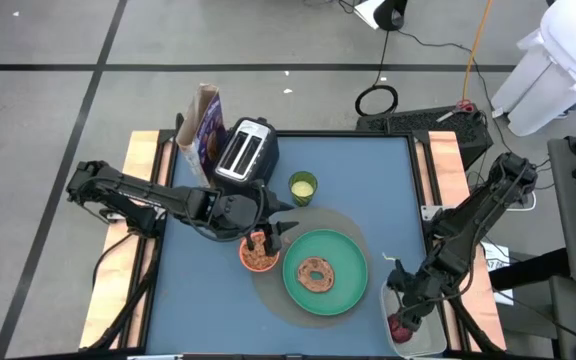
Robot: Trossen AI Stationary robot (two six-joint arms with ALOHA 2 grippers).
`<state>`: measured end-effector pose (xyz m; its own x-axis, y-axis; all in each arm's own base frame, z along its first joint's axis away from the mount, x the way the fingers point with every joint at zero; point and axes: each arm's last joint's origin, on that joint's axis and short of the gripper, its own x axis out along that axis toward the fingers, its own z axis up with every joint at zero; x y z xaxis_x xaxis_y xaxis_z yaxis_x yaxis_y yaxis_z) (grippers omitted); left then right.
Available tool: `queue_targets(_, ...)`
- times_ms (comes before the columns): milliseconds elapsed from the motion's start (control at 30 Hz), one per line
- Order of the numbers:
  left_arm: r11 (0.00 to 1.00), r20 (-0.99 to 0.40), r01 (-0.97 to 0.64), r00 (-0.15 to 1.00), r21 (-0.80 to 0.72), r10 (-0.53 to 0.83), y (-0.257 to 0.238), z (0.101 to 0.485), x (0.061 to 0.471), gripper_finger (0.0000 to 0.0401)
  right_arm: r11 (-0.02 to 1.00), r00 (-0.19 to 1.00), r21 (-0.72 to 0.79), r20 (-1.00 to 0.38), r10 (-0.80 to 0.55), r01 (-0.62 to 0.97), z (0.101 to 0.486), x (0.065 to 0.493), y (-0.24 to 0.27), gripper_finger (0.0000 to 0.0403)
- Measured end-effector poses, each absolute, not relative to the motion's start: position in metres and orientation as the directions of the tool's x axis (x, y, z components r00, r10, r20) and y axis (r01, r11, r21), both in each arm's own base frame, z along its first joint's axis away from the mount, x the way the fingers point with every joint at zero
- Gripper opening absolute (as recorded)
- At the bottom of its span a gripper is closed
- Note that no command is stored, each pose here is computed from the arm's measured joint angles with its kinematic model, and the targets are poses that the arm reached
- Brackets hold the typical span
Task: Arrange a breakfast setting
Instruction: Put the apple on the gray table mat
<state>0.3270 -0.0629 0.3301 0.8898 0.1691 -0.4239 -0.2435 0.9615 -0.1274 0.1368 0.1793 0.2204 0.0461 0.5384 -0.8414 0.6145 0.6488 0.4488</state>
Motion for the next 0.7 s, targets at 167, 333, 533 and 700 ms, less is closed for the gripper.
queue_targets(167,0.962,-0.424,-0.243,0.89,-0.127,0.169,-0.063,0.33,0.327,0.0214,0.641,0.129,0.472,-0.853,0.506,0.605,0.221,0.14,0.179,0.0375)
queue_targets(333,0.961,-0.424,-0.244,0.89,-0.128,0.169,-0.063,0.33,0.327,0.0214,0.641,0.163,0.471,-0.862,0.48,0.605,0.22,0.141,0.179,0.0375)
queue_targets(533,0.958,-0.424,-0.249,0.89,-0.14,0.169,-0.063,0.33,0.327,0.0214,0.676,0.13,0.441,-0.879,0.459,0.591,0.212,0.14,0.185,0.0375)
queue_targets(700,0.957,-0.424,-0.251,0.89,-0.146,0.169,-0.063,0.33,0.327,0.0214,0.703,0.11,0.421,-0.889,0.444,0.573,0.203,0.141,0.192,0.0375)
